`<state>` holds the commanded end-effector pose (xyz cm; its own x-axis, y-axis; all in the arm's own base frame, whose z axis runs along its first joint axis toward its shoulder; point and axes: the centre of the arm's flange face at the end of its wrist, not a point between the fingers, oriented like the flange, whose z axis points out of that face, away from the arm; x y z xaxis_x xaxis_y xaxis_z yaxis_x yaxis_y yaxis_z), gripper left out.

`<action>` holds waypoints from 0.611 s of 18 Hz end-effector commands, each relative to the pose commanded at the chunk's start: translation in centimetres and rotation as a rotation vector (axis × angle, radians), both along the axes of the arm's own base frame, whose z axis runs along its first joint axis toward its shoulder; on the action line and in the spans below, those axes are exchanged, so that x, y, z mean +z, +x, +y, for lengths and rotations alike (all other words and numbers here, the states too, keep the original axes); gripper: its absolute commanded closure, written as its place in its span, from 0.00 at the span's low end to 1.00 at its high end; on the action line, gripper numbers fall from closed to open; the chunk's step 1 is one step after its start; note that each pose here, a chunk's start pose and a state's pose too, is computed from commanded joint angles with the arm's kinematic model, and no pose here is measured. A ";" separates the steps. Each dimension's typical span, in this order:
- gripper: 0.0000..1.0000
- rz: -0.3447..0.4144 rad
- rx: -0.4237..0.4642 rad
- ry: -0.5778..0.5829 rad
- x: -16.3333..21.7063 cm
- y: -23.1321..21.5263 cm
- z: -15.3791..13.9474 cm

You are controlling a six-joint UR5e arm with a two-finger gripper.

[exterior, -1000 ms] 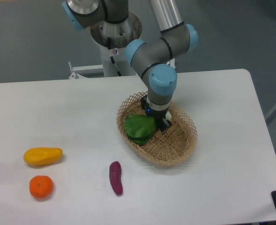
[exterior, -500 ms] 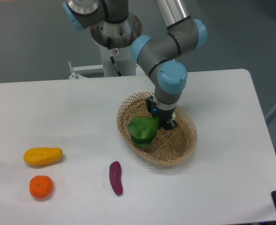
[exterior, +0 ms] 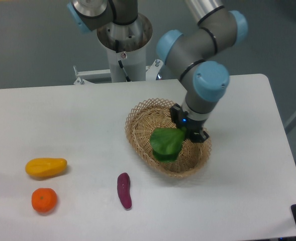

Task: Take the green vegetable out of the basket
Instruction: 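Lift the bok choy out of the basket and carry it beside the basket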

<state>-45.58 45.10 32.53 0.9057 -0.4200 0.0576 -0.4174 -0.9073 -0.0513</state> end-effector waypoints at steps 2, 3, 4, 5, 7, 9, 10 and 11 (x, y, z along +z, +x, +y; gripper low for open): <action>0.85 0.012 0.011 0.009 0.3 -1.4 0.1; 0.85 0.017 0.017 0.013 0.4 -2.2 0.1; 0.85 0.021 0.025 0.015 0.5 -3.0 0.0; 0.85 0.025 0.026 0.019 0.6 -3.4 0.1; 0.85 0.028 0.042 0.022 0.5 -4.5 -0.3; 0.85 0.030 0.045 0.022 0.3 -5.0 -0.3; 0.85 0.031 0.048 0.020 0.2 -5.3 -0.3; 0.85 0.032 0.048 0.019 0.0 -5.4 -0.3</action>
<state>-50.93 44.84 32.58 0.9259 -0.3771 0.0212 -0.3755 -0.9251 -0.0560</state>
